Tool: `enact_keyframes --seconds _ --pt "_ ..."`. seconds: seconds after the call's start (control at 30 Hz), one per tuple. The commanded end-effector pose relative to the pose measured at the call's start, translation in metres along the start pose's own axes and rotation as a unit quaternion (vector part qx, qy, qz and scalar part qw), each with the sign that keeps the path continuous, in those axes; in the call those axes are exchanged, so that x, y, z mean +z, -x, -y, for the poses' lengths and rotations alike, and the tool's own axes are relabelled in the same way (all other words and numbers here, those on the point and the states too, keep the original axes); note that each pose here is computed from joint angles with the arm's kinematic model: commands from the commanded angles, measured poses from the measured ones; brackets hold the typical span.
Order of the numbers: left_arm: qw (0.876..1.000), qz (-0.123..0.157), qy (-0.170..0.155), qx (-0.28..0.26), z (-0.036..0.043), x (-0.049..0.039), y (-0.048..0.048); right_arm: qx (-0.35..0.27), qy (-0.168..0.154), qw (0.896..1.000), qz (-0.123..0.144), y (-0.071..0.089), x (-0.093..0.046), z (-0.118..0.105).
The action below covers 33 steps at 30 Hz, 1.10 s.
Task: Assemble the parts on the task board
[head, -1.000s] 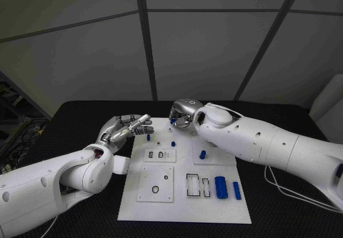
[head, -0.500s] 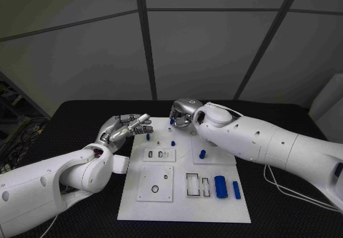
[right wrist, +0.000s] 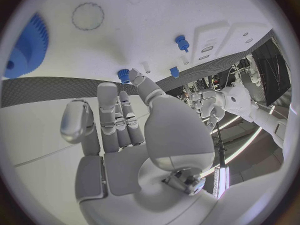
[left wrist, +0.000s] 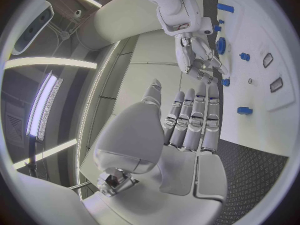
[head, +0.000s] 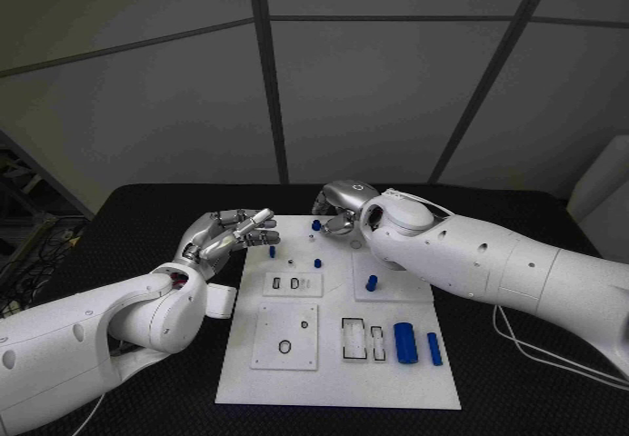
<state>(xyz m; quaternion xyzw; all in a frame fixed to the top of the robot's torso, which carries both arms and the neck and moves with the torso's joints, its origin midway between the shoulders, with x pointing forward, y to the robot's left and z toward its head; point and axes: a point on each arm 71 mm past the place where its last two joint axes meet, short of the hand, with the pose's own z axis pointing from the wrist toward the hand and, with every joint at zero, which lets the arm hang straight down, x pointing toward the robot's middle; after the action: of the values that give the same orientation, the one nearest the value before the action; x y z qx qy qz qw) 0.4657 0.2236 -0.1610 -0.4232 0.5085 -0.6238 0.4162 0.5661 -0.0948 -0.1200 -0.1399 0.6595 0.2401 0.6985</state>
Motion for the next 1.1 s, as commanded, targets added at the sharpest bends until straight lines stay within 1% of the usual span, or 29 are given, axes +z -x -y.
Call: enact_keyframes --seconds 0.03,0.17,0.2,0.27,0.33,0.4,0.53,0.7,1.1 --pt "1.0 -0.004 -0.003 -0.001 0.0019 0.0 0.0005 0.028 -0.003 0.999 0.034 0.01 -0.013 0.009" --pt "1.0 -0.002 -0.003 0.0 0.0022 -0.0007 0.0023 0.062 -0.023 0.997 0.037 0.018 -0.035 0.028" --pt "1.0 -0.002 -0.003 0.0 0.0023 -0.001 0.003 0.075 -0.035 0.996 0.036 0.022 -0.042 0.036" --pt "1.0 -0.001 -0.003 0.0 0.0024 -0.0012 0.0038 0.091 -0.053 0.994 0.029 0.026 -0.052 0.047" --pt "1.0 0.001 -0.002 0.0 0.0023 -0.0014 0.0049 0.108 -0.084 0.99 0.021 0.029 -0.064 0.062" --pt "1.0 0.001 -0.002 0.001 0.0023 -0.0015 0.0054 0.113 -0.101 0.988 0.016 0.031 -0.069 0.069" --pt "1.0 0.002 -0.001 0.0 0.0022 -0.0015 0.0062 0.121 -0.147 0.982 -0.001 0.032 -0.083 0.09" --pt "1.0 0.002 -0.001 0.0 0.0019 -0.0012 0.0064 0.123 -0.164 0.979 -0.011 0.031 -0.086 0.095" --pt "1.0 0.001 -0.001 0.0 0.0011 0.0 0.0062 0.119 -0.174 0.977 -0.039 0.022 -0.073 0.091"
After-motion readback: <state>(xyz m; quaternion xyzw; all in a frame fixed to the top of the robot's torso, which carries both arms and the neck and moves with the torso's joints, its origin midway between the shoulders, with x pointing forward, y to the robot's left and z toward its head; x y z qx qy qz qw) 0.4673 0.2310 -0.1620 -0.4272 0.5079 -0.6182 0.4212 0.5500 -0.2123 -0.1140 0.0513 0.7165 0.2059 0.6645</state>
